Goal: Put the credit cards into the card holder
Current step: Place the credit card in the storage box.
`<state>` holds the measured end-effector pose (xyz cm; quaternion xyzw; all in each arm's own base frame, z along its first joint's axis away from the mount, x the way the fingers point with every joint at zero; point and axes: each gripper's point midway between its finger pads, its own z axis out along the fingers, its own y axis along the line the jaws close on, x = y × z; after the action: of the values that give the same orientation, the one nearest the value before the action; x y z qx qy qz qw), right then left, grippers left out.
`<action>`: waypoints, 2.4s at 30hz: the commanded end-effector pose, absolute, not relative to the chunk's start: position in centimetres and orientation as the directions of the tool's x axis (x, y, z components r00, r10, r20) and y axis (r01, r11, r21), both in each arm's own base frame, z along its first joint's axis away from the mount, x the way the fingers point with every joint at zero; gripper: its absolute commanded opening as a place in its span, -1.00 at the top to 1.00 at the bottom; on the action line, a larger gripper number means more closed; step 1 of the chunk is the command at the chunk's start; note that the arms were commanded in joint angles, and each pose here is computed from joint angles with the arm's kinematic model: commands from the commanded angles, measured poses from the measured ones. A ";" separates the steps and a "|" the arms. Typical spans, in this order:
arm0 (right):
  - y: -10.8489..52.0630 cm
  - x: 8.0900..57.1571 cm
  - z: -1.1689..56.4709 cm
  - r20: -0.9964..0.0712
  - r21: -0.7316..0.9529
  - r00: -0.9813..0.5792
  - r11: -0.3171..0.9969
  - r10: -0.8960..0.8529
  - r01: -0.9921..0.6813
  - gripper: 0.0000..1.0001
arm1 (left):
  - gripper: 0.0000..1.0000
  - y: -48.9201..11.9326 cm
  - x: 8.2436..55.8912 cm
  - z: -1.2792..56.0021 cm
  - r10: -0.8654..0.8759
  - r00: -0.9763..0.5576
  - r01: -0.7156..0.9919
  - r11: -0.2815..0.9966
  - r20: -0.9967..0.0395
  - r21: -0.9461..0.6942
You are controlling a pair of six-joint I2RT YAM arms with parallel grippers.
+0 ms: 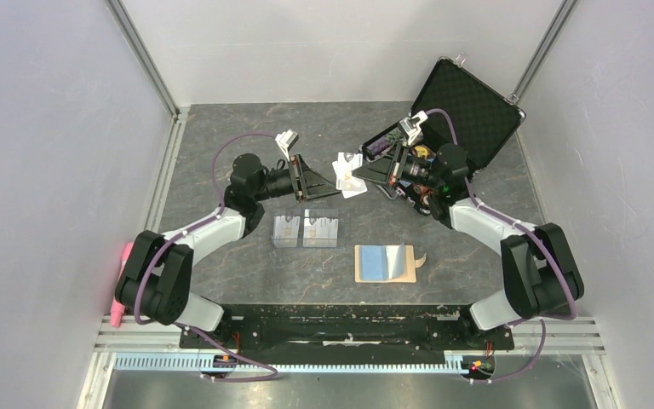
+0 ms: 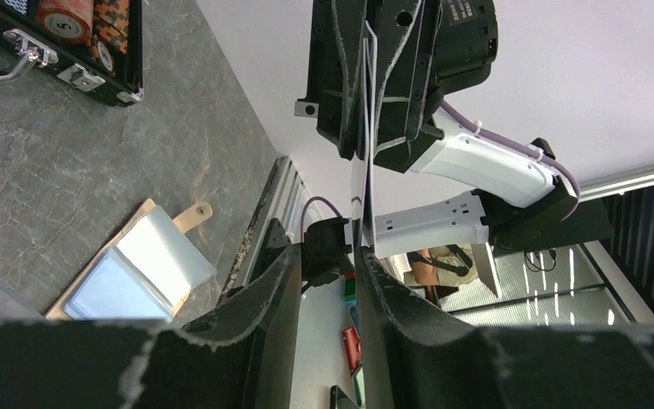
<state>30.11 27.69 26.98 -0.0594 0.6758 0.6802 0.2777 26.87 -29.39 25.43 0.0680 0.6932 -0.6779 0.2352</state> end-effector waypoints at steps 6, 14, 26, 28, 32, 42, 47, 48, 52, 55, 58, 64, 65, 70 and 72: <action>28.3 28.2 26.6 -0.447 0.892 -0.848 0.074 0.286 -0.445 1.00 | 0.24 -29.3 25.8 29.7 -0.287 -0.808 0.529 0.029 -0.514 -0.848; 28.2 28.2 27.4 -0.437 0.894 -0.842 0.046 0.316 -0.446 1.00 | 0.16 -29.4 23.8 29.5 -0.251 -0.804 0.552 0.021 -0.539 -0.834; 28.0 28.2 27.5 -0.437 0.893 -0.833 0.053 0.340 -0.447 1.00 | 0.19 -29.1 22.2 29.9 -0.247 -0.798 0.566 0.005 -0.549 -0.824; 27.9 28.2 27.6 -0.439 0.891 -0.828 0.054 0.349 -0.450 1.00 | 0.20 -29.1 22.0 29.9 -0.251 -0.797 0.566 0.005 -0.549 -0.824; 27.6 28.1 27.9 -0.445 0.886 -0.813 0.056 0.375 -0.460 1.00 | 0.17 -29.1 21.6 30.3 -0.251 -0.796 0.570 -0.005 -0.551 -0.822; 27.3 27.7 29.0 -0.435 0.885 -0.803 0.027 0.407 -0.465 1.00 | 0.11 -29.9 22.8 29.0 -0.247 -0.794 0.557 0.069 -0.555 -0.828; 27.1 27.7 29.4 -0.436 0.882 -0.794 0.026 0.424 -0.471 1.00 | 0.11 -30.1 22.7 27.3 -0.223 -0.796 0.543 0.149 -0.563 -0.827; 27.1 27.7 29.5 -0.436 0.882 -0.792 0.027 0.427 -0.471 1.00 | 0.10 -30.1 22.7 27.1 -0.217 -0.799 0.539 0.155 -0.560 -0.828; 27.0 27.7 29.6 -0.438 0.880 -0.791 0.024 0.428 -0.474 1.00 | 0.08 -30.1 22.9 26.4 -0.227 -0.803 0.523 0.173 -0.551 -0.834; 27.0 27.6 29.6 -0.436 0.881 -0.792 0.021 0.429 -0.473 1.00 | 0.07 -30.3 23.1 26.4 -0.234 -0.803 0.523 0.167 -0.549 -0.836; 27.0 27.5 29.5 -0.433 0.882 -0.793 0.020 0.429 -0.471 1.00 | 0.07 -30.6 23.5 26.5 -0.239 -0.803 0.522 0.162 -0.546 -0.838; 26.9 27.3 29.5 -0.432 0.882 -0.793 0.015 0.429 -0.472 1.00 | 0.11 -30.8 23.8 25.2 -0.232 -0.818 0.494 0.184 -0.526 -0.850; 26.9 27.3 29.5 -0.433 0.881 -0.793 0.016 0.429 -0.472 1.00 | 0.11 -30.8 23.8 24.8 -0.231 -0.821 0.487 0.192 -0.522 -0.852; 26.9 27.2 29.3 -0.430 0.883 -0.795 0.016 0.427 -0.469 1.00 | 0.12 -30.6 23.9 23.8 -0.239 -0.825 0.470 0.215 -0.512 -0.856; 26.9 27.2 29.2 -0.429 0.884 -0.796 0.016 0.426 -0.467 1.00 | 0.12 -30.6 24.0 23.6 -0.238 -0.827 0.465 0.220 -0.509 -0.858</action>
<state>28.37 27.02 26.34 0.0168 0.6704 0.6813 0.2934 23.14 -30.56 24.53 0.0760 0.7212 -0.6375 0.2602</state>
